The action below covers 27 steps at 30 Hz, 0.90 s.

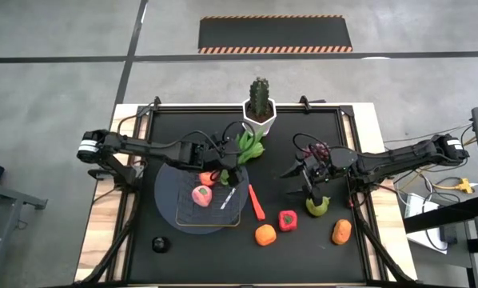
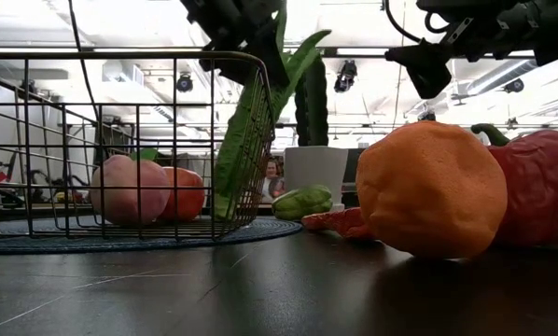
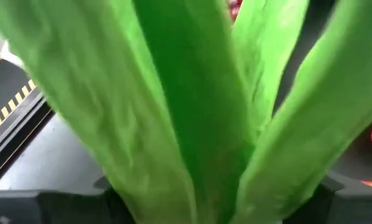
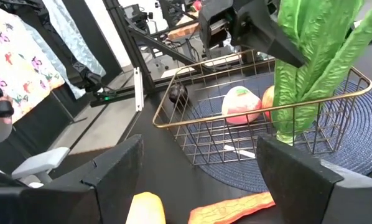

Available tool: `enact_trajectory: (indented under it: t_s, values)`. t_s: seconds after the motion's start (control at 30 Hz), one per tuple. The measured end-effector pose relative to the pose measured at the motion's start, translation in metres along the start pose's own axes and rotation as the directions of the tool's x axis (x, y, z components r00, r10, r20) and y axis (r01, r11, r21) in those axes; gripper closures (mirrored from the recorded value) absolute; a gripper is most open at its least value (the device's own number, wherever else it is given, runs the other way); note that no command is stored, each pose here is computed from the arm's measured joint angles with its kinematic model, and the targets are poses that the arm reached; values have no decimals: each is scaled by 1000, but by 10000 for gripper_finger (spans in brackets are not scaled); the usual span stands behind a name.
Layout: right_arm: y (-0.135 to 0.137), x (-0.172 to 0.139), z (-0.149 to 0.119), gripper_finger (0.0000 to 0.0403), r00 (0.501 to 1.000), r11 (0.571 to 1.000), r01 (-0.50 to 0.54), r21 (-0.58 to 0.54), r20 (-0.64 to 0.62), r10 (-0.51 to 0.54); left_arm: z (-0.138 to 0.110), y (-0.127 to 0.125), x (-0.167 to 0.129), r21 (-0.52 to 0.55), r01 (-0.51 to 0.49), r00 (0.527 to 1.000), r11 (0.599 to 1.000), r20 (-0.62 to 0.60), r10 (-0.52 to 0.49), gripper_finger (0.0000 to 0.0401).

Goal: Build produce basket
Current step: Put the green leaf lettuce into the wire basket, then put the red bell pepper into the wire basket

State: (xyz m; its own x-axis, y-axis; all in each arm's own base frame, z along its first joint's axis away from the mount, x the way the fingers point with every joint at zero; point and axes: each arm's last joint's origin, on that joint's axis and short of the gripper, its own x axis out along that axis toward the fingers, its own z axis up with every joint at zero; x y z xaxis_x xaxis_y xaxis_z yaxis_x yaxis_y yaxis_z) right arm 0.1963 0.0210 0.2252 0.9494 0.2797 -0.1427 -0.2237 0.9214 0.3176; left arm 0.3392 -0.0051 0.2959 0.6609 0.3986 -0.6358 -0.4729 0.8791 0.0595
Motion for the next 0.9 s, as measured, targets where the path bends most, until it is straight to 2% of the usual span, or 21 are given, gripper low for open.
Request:
enact_trajectory:
  t_s: [0.2,0.47,0.8,0.9]
  values:
    - [0,0,0,104,1000,1000,1,31,-2,-1,-2,2,-2,34,-5,1000,999,-19,6,108]
    - [0,0,0,110,1000,996,1,91,-3,-1,5,7,-16,62,-2,1000,998,-11,3,105]
    - [0,0,0,113,1000,983,4,185,-5,-3,11,23,-54,43,16,999,999,41,-18,105]
    - [-1,0,0,113,999,974,41,221,5,-43,13,27,-69,18,37,996,999,76,-38,105]
